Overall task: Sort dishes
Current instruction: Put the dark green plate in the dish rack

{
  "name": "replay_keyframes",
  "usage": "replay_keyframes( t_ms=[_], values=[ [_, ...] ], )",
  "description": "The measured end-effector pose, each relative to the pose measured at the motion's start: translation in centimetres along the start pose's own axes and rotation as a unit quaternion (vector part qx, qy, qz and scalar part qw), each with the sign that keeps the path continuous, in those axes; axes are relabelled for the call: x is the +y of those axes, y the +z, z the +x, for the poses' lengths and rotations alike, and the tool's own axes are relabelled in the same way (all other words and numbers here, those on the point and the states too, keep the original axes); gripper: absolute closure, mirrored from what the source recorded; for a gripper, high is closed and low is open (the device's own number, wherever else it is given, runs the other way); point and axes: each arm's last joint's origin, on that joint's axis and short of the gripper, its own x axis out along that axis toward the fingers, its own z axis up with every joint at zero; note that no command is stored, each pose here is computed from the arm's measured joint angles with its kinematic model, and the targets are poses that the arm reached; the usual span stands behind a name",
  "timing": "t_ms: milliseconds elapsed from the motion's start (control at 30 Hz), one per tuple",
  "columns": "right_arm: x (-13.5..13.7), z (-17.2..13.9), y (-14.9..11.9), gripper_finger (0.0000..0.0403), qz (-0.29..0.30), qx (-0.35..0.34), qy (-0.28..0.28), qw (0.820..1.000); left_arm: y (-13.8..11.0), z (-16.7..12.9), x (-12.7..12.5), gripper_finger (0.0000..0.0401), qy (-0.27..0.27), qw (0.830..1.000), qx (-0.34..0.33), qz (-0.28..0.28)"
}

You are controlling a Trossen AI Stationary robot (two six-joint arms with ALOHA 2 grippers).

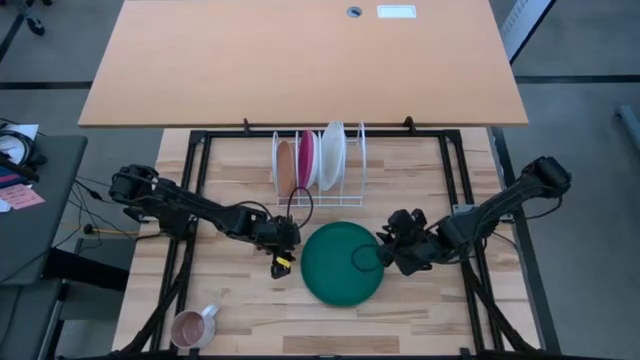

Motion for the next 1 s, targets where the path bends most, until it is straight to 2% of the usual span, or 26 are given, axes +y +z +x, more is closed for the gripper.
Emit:
replay_keyframes(
  t_ms=[233,367,600,1000],
  values=[
    [0.0,2.9,-0.6,0.0274,-0.01,0.08,-0.032,0.996,0.6,0.0,-0.3,0.0228,-0.013,0.999,-0.03,-0.002],
    [-0.2,4.1,-0.6,0.0274,-0.009,0.105,-0.051,0.993,0.5,0.1,-0.1,0.0228,0.008,0.999,-0.034,0.0],
    [-0.3,5.0,-0.5,0.0272,-0.014,0.11,-0.063,0.992,0.7,0.3,0.1,0.0228,0.048,0.997,-0.054,-0.002],
    [-0.3,5.0,-0.7,0.0217,-0.033,0.111,-0.063,0.991,0.8,1.8,0.1,0.0228,0.045,0.997,-0.064,0.01]
  ],
)
